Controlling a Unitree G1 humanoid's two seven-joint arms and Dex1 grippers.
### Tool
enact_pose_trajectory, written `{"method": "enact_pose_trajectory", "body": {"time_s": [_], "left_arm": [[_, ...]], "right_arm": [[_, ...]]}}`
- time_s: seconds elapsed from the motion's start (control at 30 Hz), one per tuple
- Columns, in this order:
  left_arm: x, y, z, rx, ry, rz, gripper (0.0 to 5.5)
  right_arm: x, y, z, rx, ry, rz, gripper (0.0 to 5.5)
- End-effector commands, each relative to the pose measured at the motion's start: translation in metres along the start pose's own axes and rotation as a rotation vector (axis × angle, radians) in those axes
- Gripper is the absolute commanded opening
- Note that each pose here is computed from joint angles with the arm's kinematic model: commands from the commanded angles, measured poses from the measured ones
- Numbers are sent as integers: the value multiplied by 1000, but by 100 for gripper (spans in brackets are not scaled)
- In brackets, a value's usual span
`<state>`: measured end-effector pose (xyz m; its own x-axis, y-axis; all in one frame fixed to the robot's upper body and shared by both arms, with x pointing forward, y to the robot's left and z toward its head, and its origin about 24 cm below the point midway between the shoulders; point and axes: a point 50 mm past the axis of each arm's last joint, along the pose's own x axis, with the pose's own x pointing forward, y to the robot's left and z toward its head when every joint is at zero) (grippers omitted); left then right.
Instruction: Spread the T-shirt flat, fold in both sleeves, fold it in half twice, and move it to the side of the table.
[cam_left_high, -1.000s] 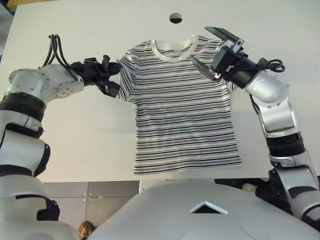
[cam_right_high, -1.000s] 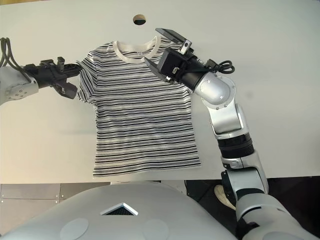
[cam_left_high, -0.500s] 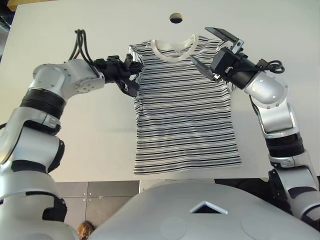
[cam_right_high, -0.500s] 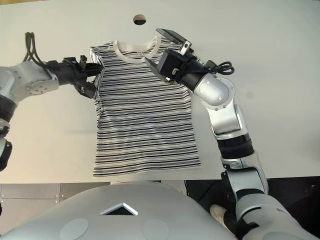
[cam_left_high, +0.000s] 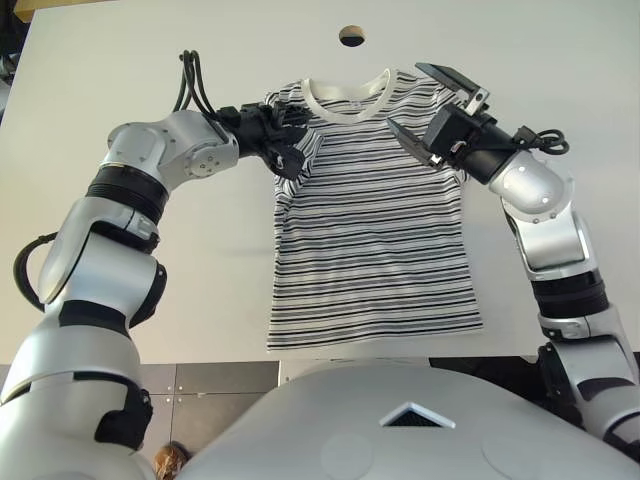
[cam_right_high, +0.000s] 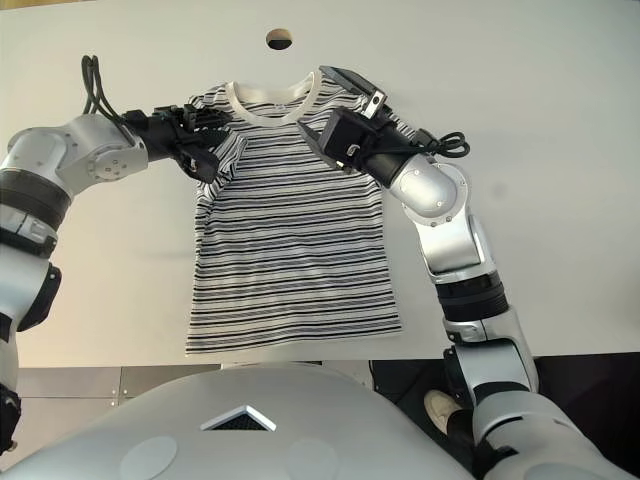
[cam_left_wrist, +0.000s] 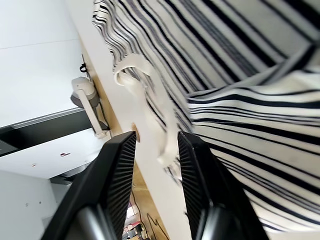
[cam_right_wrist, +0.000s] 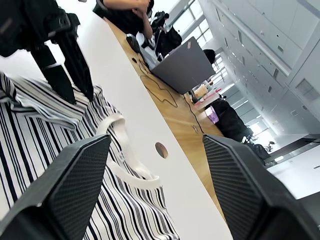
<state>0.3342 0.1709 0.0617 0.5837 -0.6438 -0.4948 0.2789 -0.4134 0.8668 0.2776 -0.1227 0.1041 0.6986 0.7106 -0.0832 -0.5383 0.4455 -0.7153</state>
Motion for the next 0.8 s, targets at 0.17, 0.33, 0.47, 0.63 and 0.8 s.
{"method": "enact_pose_trajectory", "body": {"time_s": [0.17,0.33,0.47,0.63,0.8], "left_arm": [[-15,21,-11,-28,39,158,150],[-47,29,-25,-18,89,211,150],[-59,17,-21,-15,93,197,150],[-75,3,-14,-29,114,188,150],[-85,-1,-9,-37,132,182,150]], "right_arm": [[-4,-28,-38,-157,130,-6,342],[-18,-66,-69,-390,223,52,342],[-30,-76,-85,-526,258,115,342],[-31,-68,-101,-550,288,182,342],[-35,-60,-114,-686,331,294,342]]}}
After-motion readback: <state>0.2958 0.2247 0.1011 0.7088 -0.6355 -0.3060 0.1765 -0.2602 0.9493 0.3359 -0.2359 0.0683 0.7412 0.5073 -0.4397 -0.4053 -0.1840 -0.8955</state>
